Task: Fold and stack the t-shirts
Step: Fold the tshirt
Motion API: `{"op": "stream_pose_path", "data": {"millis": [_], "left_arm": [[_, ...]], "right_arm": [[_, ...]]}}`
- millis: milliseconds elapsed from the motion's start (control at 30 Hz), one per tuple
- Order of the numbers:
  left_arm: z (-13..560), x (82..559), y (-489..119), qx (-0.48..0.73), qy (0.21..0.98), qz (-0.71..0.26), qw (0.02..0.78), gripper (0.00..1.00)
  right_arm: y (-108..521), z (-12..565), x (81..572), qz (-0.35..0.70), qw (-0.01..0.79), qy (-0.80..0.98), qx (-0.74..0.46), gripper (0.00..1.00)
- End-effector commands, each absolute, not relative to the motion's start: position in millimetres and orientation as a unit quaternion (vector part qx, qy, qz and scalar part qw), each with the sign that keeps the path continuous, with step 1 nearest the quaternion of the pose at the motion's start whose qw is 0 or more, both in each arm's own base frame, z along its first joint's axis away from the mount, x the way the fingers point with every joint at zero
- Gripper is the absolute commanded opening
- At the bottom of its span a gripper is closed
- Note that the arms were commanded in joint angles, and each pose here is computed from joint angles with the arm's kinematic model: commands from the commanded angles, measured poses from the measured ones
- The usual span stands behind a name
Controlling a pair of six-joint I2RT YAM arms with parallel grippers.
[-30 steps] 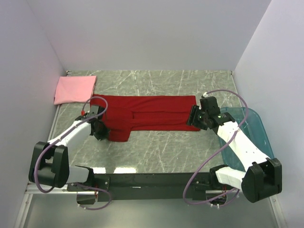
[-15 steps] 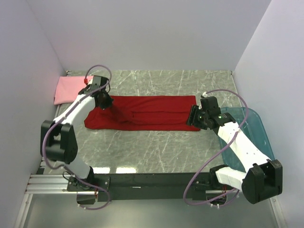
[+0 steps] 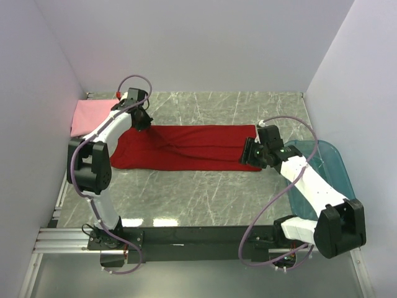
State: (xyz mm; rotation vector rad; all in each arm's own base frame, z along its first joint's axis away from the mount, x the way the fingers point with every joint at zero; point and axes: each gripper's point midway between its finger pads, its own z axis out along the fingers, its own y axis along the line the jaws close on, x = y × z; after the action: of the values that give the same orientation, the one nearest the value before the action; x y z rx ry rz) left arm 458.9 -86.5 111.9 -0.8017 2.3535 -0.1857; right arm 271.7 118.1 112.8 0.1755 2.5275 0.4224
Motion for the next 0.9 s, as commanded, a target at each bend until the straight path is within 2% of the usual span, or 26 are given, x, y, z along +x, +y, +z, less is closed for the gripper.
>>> {"op": "stream_pose_path", "data": {"millis": [0,167,467,567,600,667,700,800,867], "left_arm": [[135,485,-83,-0.305,0.877,-0.078,0.363,0.03],[121,487,-77,-0.322,0.875,-0.069,0.354,0.03],[100,486,-68,-0.334,0.877,-0.057,0.339,0.06],[101,484,-66,-0.337,0.877,-0.056,0.339,0.20],[102,484,-64,-0.336,0.876,-0.056,0.340,0.36],[112,480,-61,-0.334,0.874,-0.053,0.349,0.57],[117,478,-55,-0.336,0.870,-0.044,0.357,0.74],[132,464,-44,-0.340,0.866,-0.031,0.367,0.91],[137,446,-34,-0.346,0.862,-0.018,0.369,0.93]], "right_arm": [[131,114,286,0.172,0.297,0.938,0.047,0.57],[138,103,299,0.167,0.289,0.941,0.050,0.51],[134,67,325,0.120,0.263,0.955,0.066,0.46],[133,62,333,0.111,0.266,0.955,0.070,0.45],[132,56,334,0.107,0.259,0.957,0.070,0.45],[134,53,338,0.104,0.254,0.959,0.067,0.45],[134,51,338,0.102,0.252,0.960,0.066,0.44],[135,46,338,0.100,0.244,0.963,0.064,0.43],[134,44,338,0.099,0.241,0.963,0.064,0.43]]}}
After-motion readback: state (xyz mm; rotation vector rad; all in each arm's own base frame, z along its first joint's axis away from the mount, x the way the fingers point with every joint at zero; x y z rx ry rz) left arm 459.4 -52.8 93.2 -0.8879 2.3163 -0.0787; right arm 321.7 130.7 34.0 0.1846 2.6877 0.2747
